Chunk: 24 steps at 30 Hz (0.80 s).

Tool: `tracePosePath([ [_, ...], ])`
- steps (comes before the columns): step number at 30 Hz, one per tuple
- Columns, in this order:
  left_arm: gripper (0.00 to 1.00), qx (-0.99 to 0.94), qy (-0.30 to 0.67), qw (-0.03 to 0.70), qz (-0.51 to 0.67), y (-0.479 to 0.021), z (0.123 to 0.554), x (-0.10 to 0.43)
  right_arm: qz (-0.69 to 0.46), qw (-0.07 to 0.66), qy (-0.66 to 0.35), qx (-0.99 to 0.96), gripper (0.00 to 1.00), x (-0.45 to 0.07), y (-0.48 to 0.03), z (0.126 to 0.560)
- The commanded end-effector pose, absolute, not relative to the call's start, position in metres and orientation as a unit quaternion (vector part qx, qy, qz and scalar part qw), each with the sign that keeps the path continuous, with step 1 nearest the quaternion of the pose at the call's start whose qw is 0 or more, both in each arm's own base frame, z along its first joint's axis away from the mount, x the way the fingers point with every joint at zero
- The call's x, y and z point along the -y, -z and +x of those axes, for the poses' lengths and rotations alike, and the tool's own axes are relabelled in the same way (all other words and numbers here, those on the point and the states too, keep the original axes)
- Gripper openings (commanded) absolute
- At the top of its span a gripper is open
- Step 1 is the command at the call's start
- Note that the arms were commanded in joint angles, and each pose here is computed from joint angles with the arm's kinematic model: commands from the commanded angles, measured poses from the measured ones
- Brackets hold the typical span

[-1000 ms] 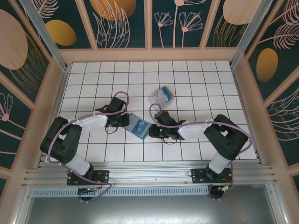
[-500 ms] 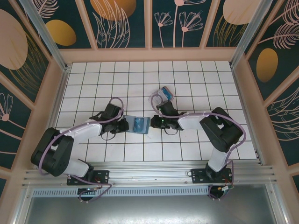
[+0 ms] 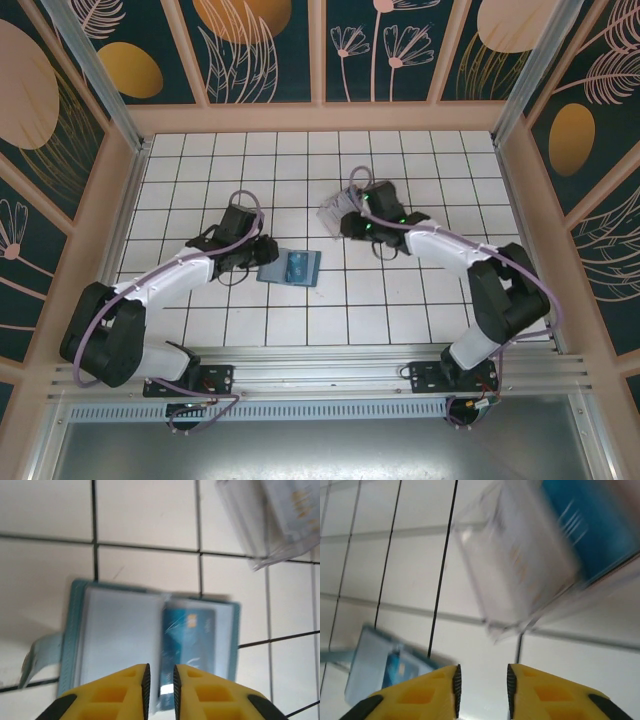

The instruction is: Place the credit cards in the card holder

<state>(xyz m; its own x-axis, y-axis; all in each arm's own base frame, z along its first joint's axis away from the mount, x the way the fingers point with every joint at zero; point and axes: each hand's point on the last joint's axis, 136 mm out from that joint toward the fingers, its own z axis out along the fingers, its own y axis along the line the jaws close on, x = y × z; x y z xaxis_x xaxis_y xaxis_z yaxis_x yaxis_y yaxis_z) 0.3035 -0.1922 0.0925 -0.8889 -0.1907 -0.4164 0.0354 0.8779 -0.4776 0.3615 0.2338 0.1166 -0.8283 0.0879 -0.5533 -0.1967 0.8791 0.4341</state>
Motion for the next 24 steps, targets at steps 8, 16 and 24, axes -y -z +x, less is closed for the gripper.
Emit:
tracePosePath([
  [8, 0.38, -0.913, 0.31, 0.266, -0.002, -0.133, 0.362, 0.241, -0.02, 0.315, -0.176, -0.932, 0.56, -0.181, -0.124, 0.415],
  [16, 0.44, -0.913, 0.324, 0.248, 0.033, -0.119, 0.408, 0.277, -0.042, 0.292, -0.158, -0.942, 0.58, -0.19, -0.102, 0.44],
  [24, 0.47, -0.919, 0.313, 0.23, 0.058, -0.093, 0.446, 0.3, -0.049, 0.275, -0.155, -0.948, 0.59, -0.197, -0.088, 0.45],
])
